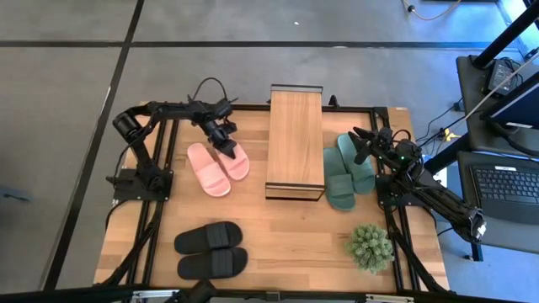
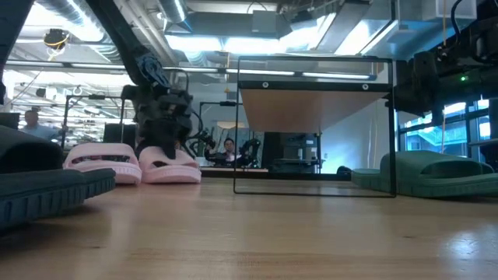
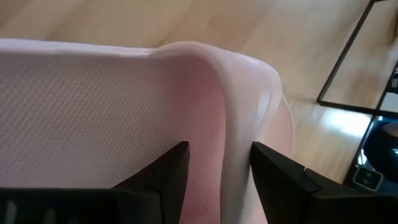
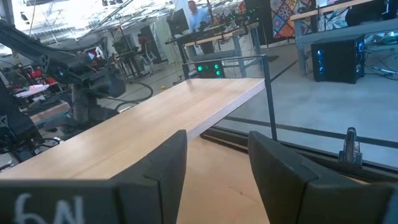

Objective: Pick and place slides into the shelf
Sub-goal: Put the right pink slide on the shelf

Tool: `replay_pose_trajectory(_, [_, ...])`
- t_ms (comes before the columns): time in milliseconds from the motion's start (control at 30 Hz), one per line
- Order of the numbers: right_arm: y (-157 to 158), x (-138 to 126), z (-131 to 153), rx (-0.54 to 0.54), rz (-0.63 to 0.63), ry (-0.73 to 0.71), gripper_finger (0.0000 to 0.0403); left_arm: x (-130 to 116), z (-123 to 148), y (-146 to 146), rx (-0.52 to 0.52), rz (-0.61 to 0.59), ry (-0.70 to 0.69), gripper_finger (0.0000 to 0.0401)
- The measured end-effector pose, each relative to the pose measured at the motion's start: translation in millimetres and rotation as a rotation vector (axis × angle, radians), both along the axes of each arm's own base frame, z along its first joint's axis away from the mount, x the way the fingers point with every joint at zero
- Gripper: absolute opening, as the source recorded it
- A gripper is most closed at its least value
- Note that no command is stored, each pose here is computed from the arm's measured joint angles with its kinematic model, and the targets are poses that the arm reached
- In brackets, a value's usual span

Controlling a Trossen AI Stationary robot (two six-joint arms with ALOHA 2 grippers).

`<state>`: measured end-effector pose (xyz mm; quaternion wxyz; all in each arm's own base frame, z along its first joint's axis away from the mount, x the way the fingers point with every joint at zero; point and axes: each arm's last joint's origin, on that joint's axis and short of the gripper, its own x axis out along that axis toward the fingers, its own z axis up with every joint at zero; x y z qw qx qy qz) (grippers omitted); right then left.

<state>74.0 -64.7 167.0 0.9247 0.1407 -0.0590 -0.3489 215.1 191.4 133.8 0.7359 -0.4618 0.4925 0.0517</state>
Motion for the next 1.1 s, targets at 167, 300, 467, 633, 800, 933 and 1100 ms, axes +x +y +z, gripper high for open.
replay_pose_trajectory(167, [0.0,0.0,0.0,0.000,0.000,0.001,0.0173,0.8,-0.2,0.8,0.006,0.004,-0.005,0.0165])
replay_pose_trajectory(300, [0.0,0.0,0.0,-0.001,0.000,0.000,0.0173,1.0,-0.2,0.7,0.001,0.015,0.002,0.0165])
replay_pose_trajectory(467, [0.0,0.0,0.0,-0.001,0.000,0.001,0.0173,1.8,-0.4,0.0,-0.003,0.026,0.012,0.0155])
replay_pose_trajectory(633, [0.0,0.0,0.0,-0.008,0.000,0.007,0.0173,2.1,-0.9,0.0,-0.012,0.040,0.021,0.0104])
replay_pose_trajectory(800, [0.0,0.0,0.0,-0.018,0.000,0.016,0.0173,2.9,-0.6,0.6,-0.006,0.036,0.007,0.0028])
replay_pose_trajectory(933, [0.0,0.0,0.0,-0.019,0.000,0.017,0.0173,5.1,-0.1,2.7,0.019,0.032,-0.021,0.0013])
replay_pose_trajectory(1100, [0.0,0.0,0.0,-0.018,0.000,0.017,0.0173,6.7,1.9,4.6,0.045,0.012,-0.039,0.0019])
